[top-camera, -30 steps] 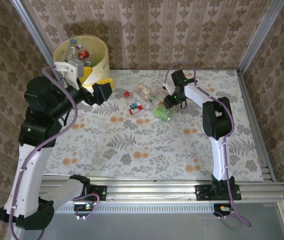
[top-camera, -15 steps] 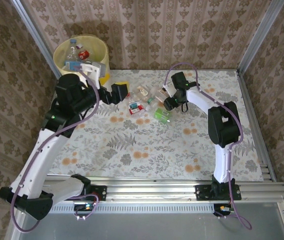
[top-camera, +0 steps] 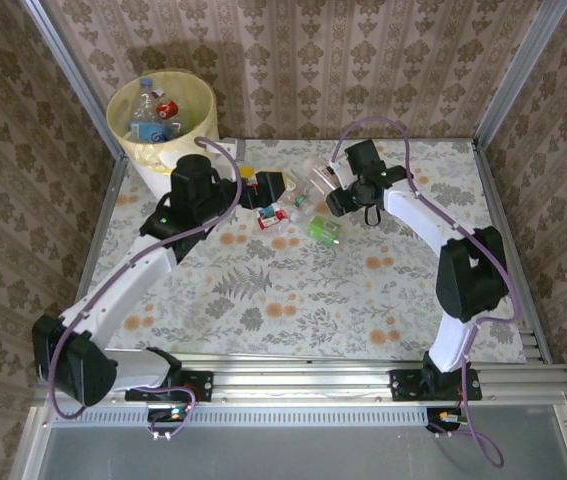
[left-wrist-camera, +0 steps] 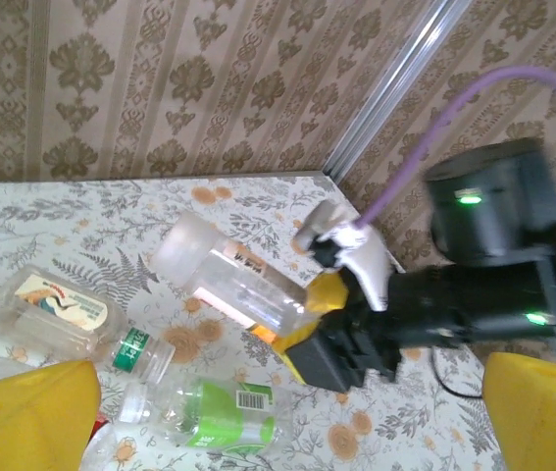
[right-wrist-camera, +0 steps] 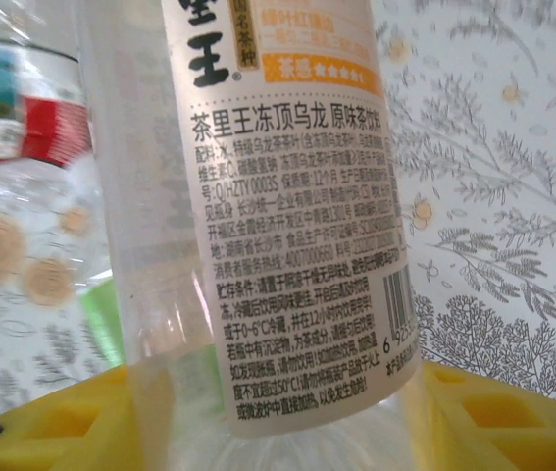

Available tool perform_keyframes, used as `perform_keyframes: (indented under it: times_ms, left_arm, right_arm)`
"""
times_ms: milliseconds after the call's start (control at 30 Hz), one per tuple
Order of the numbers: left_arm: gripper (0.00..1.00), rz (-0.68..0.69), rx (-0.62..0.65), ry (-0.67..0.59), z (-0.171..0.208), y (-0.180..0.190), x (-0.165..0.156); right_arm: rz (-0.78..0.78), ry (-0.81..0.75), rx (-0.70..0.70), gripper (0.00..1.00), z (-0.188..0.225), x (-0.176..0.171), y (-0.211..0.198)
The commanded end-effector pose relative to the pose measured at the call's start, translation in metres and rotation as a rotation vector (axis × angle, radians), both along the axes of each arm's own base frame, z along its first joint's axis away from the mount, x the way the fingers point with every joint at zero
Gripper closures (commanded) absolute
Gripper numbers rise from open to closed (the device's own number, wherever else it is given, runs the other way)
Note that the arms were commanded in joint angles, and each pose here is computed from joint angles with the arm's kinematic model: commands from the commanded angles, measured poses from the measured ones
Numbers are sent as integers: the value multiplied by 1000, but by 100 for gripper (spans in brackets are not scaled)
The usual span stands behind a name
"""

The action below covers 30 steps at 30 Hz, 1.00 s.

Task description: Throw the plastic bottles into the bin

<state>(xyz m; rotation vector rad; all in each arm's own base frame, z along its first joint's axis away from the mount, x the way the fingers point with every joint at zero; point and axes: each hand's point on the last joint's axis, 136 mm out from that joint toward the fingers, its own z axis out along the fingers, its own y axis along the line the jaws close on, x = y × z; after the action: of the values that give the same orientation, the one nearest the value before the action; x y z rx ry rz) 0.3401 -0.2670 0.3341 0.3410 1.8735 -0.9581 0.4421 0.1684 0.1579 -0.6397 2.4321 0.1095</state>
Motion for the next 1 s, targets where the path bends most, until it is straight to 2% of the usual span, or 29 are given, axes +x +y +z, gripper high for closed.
perform_keyframes:
  times_ms: [0, 200, 333, 633, 967]
  left_arm:
    - [0, -22, -126, -12, 17, -14, 6]
    - [0, -51, -204, 74, 4, -32, 21]
    - [1, -95, -243, 136, -4, -47, 28]
    - [6, -102, -301, 182, -16, -59, 38]
    - [26, -96, -291, 191, -21, -58, 37]
  right_arm:
    - [-8, -97, 56, 71, 38, -6, 16]
    - [9, -150, 131, 71, 71, -27, 32]
    - [44, -173, 228, 71, 92, -45, 47]
    - [143, -175, 340, 70, 109, -77, 76]
    - [204, -171, 376, 69, 114, -95, 92]
